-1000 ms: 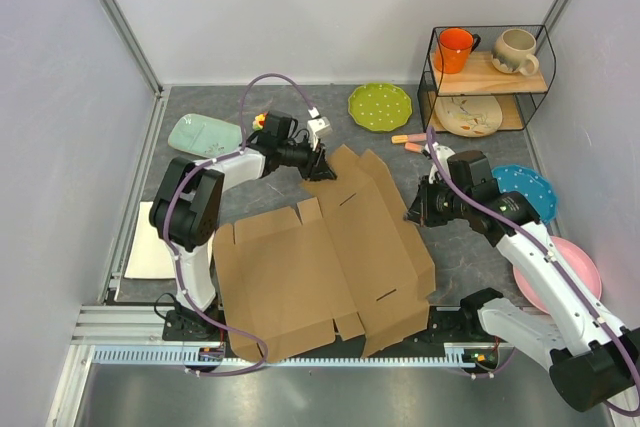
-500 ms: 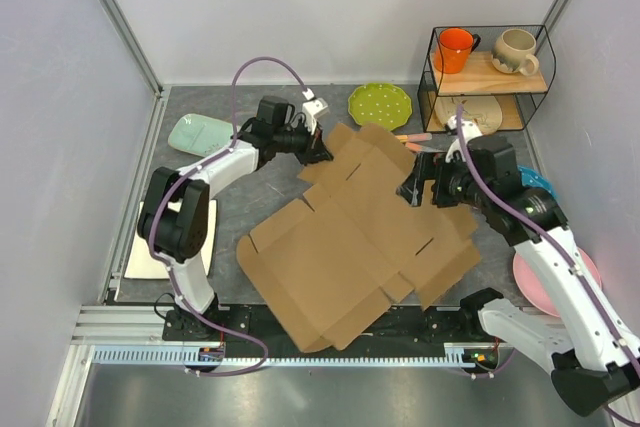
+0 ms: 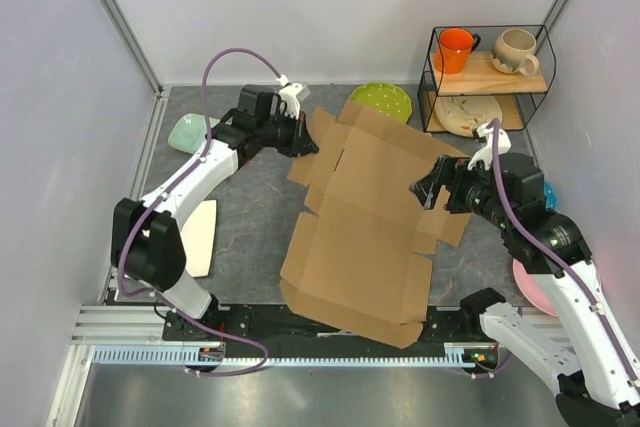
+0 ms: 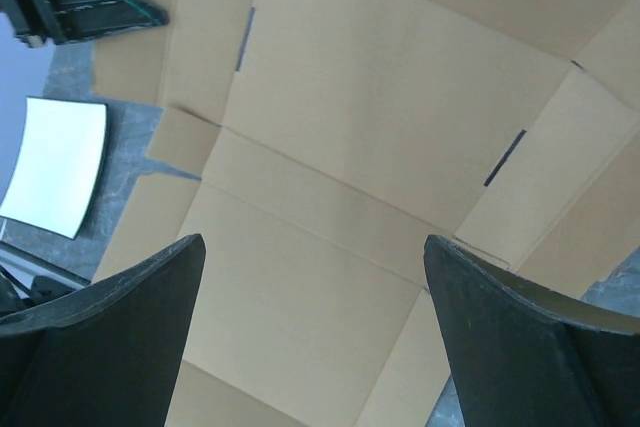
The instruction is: Fold the paper box
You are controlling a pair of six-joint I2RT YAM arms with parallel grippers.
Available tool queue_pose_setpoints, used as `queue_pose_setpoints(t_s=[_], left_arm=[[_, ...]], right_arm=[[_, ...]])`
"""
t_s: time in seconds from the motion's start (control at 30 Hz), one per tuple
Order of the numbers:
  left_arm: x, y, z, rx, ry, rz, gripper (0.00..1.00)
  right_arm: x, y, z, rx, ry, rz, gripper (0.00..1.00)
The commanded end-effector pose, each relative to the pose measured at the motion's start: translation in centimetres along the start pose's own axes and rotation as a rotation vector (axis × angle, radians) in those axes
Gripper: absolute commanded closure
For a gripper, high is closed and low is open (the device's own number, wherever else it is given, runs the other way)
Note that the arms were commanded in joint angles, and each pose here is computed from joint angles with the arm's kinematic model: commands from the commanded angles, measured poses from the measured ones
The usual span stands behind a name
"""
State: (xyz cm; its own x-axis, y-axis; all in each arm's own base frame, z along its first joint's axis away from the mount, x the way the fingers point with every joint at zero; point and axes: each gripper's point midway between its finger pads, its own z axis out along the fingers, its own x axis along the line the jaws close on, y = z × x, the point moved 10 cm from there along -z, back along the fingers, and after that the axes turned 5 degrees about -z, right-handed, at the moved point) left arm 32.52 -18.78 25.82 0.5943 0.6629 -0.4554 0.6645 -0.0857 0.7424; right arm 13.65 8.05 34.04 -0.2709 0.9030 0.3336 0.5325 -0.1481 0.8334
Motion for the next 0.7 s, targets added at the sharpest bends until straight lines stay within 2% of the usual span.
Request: queue_pose_setpoints(t_s=[0.0,0.13,0.27,0.33,0.43,0.47,0.5,0.53,0.6,0.67], left_arm=[[0.0,-4.1,-1.4,0.156,0.039,-0.159,0.98],[2.1,-6.5,-1.0,0.260,0.069,-0.228,0.98],[3.0,-9.8,-1.7,0.243,0.140,-0.269,0.98],[3.2,-9.9,-1.9,0.152,0.166,-0.231,0.98],[3.5,-10.6,-2.4,0.023,0.203,-0.176,0.98],[3.5,-11.2,-2.8,-0.005,0.212,-0.157,0.98],[3.7,-10.5,-2.7,-0.089,0.227,-0.113,0.98],[3.8,-10.5,-2.8,-0.128,0.233,-0.083,0.98],[3.9,-10.3,-3.1,-0.215,0.247,-0.031,0.98],[4.2,-10.3,-3.1,-0.241,0.253,0.013,0.98]], right_arm=[[-0.1,-1.0,1.3,-0.009,0.044,0.010,0.02],[-0.5,-3.3,2.9,-0.026,0.119,0.006,0.02],[-0.8,-4.2,4.5,-0.044,0.135,0.017,0.02],[-1.3,-4.6,5.5,-0.033,0.090,0.023,0.03],[-1.5,-4.3,7.0,-0.095,0.089,0.030,0.04],[-1.4,-4.2,7.3,-0.113,0.103,0.026,0.05],[-1.4,-4.5,7.6,-0.132,0.116,0.023,0.05],[-1.0,-3.5,7.7,-0.218,0.161,0.023,0.04],[-0.6,-3.1,7.9,-0.276,0.215,0.006,0.05],[0.0,-2.2,8.2,-0.283,0.267,-0.043,0.04]])
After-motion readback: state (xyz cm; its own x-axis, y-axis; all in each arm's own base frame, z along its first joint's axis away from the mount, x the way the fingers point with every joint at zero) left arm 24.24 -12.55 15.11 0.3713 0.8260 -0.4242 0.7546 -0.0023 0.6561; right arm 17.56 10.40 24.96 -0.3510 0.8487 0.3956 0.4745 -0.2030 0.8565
